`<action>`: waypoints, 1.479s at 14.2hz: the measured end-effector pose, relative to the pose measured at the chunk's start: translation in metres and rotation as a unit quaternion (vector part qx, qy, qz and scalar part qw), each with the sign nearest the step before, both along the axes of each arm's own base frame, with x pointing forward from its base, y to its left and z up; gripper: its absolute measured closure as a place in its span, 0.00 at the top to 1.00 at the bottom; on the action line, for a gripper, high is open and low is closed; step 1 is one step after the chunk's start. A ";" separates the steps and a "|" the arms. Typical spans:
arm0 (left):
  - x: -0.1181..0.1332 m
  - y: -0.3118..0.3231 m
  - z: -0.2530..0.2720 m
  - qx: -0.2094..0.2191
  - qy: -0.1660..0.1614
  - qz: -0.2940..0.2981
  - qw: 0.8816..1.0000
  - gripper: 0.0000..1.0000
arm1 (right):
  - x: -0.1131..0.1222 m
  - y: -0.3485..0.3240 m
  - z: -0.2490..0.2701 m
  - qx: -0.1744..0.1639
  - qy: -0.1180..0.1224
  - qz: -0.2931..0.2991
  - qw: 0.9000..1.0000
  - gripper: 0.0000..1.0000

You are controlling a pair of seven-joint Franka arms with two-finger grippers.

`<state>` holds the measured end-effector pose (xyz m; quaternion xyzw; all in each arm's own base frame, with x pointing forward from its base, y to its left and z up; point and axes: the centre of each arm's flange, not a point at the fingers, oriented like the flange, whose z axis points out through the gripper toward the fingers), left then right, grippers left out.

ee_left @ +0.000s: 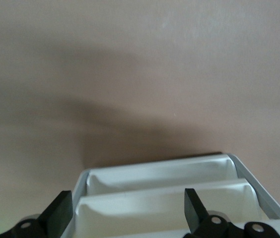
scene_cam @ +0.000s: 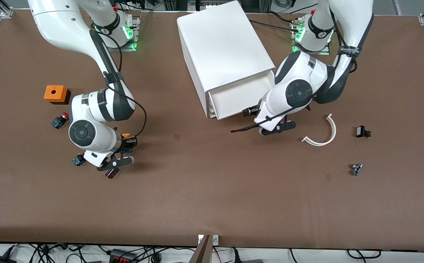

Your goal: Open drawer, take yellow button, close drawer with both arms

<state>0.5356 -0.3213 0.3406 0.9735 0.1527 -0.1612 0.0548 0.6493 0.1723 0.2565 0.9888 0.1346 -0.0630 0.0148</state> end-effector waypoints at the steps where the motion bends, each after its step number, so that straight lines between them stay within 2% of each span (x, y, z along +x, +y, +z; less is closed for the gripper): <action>1: -0.005 -0.002 -0.001 -0.004 0.007 0.006 1.000 0.99 | -0.006 -0.003 -0.006 0.001 -0.002 0.002 1.000 0.42; 5: -0.027 -0.011 0.001 -0.012 0.031 0.033 0.999 0.99 | -0.030 0.002 -0.035 0.013 -0.029 0.012 0.999 0.42; 8: -0.045 -0.023 0.001 -0.006 0.041 0.037 0.998 1.00 | -0.045 -0.002 -0.054 0.016 -0.039 0.022 0.999 0.42; 16: -0.058 -0.035 0.000 -0.007 0.045 0.025 0.999 1.00 | -0.049 -0.022 -0.063 0.012 -0.032 0.012 0.999 0.42; 17: -0.055 -0.033 0.002 -0.010 0.042 0.025 0.999 1.00 | -0.049 -0.023 -0.063 0.012 -0.033 0.009 0.999 0.47; 19: -0.039 -0.018 0.008 -0.020 0.024 0.016 0.999 1.00 | -0.042 -0.020 -0.053 0.015 -0.045 0.000 0.999 0.66; 21: -0.007 0.016 0.023 -0.010 -0.020 -0.007 1.000 1.00 | -0.026 -0.013 -0.023 0.017 -0.055 -0.028 0.998 0.84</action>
